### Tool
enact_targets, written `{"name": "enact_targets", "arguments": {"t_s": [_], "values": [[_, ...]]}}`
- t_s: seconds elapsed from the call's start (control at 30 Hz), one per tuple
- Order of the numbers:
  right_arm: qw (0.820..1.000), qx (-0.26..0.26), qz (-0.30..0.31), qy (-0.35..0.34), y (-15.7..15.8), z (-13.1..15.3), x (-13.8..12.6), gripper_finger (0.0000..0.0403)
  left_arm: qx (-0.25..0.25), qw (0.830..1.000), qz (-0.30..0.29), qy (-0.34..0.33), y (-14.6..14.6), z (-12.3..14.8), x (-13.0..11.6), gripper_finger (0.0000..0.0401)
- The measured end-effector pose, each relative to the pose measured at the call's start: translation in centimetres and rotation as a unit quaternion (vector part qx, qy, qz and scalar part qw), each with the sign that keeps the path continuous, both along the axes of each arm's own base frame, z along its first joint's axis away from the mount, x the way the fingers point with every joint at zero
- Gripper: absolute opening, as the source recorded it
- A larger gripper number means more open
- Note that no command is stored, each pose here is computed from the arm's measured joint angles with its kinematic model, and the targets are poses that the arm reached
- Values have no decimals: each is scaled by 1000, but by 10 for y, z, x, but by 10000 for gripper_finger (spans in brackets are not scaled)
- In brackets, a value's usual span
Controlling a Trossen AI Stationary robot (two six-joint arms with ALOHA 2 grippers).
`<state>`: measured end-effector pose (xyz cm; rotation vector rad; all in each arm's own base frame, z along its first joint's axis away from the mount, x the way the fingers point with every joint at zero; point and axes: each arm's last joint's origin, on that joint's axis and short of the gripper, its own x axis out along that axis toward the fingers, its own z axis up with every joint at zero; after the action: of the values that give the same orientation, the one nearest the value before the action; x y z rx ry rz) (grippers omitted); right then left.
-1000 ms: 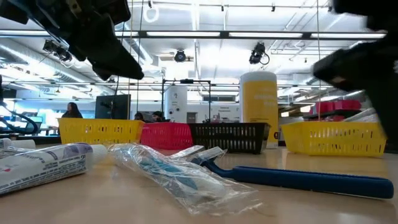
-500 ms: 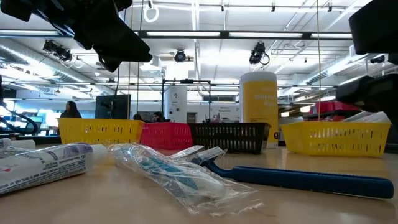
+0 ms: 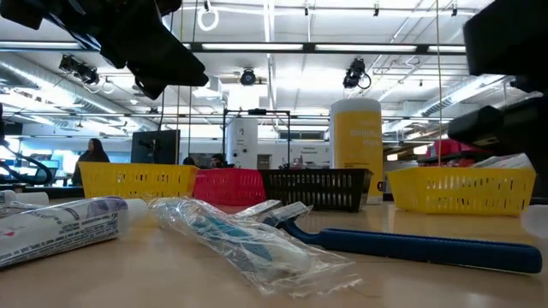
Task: Pick & Place Travel size toiletries
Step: Put the toothpaste into the black bin
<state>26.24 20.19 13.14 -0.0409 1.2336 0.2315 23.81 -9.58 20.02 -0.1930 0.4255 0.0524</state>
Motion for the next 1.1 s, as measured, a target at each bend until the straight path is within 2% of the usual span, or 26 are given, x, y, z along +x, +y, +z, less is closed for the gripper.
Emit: {"name": "enact_targets", "arguments": {"t_s": [0.13,0.23,0.47,0.6,0.7,0.8,0.97,1.1], "values": [[999,27,-10,-45,-1,7,16,106,0,1000,0,0,0,0,0,98],[998,25,-5,-62,-6,14,27,105,0,1000,0,0,0,0,0,98],[991,-42,12,-127,-34,39,63,105,8,1000,-4,0,0,0,0,98],[984,-91,-6,-155,-62,56,85,106,8,1000,-4,0,0,0,0,98],[977,-129,-38,-168,-88,67,100,106,8,1000,-4,0,0,0,0,98],[967,-156,-100,-174,-118,73,110,106,8,1000,-4,0,0,0,0,98],[954,-155,-211,-149,-169,71,114,105,7,1000,-3,1,0,0,0,98],[950,-158,-247,-103,-198,67,109,105,7,1000,-3,1,0,0,0,98]]}}
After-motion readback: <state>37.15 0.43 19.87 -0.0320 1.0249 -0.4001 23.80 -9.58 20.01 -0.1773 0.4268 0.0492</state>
